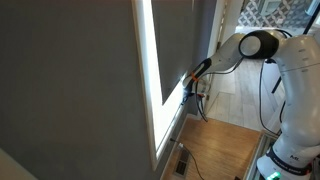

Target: Pull the blinds downwards

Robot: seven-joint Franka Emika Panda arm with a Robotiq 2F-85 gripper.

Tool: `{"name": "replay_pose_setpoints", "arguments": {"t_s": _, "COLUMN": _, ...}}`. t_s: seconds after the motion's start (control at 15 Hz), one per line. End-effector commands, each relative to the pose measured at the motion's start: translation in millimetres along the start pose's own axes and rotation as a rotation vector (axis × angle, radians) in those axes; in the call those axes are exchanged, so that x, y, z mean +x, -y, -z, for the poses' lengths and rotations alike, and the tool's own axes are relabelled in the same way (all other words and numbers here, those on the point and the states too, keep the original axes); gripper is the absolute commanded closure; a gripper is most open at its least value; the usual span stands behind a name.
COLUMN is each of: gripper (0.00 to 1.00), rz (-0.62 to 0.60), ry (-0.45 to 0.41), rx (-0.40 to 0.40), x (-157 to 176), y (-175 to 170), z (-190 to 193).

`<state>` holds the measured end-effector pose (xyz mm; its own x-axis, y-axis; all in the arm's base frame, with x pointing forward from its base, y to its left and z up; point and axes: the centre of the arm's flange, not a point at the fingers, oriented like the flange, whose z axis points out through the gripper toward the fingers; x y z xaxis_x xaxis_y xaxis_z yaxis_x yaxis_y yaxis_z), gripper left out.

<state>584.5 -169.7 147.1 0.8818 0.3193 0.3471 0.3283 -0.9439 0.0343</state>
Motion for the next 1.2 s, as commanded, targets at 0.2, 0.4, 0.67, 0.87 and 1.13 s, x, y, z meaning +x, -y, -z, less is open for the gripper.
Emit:
{"name": "replay_pose_setpoints", "arguments": {"t_s": 0.2, "gripper": 0.96, "rz": 0.005, "ry": -0.043, "rx": 0.009, "x": -68, "y": -15, "z": -118}}
{"name": "replay_pose_setpoints", "arguments": {"t_s": 0.4, "gripper": 0.96, "rz": 0.023, "ry": -0.06, "rx": 0.012, "x": -94, "y": -32, "z": -149}}
{"name": "replay_pose_setpoints", "arguments": {"t_s": 0.67, "gripper": 0.85, "rz": 0.027, "ry": -0.055, "rx": 0.011, "x": -92, "y": -23, "z": -130}}
{"name": "replay_pose_setpoints", "arguments": {"t_s": 0.87, "gripper": 0.85, "rz": 0.03, "ry": -0.066, "rx": 0.005, "x": -82, "y": -23, "z": -124}}
{"name": "replay_pose_setpoints", "arguments": {"t_s": 1.13, "gripper": 0.85, "rz": 0.031, "ry": -0.07, "rx": 0.003, "x": -78, "y": -22, "z": -121}}
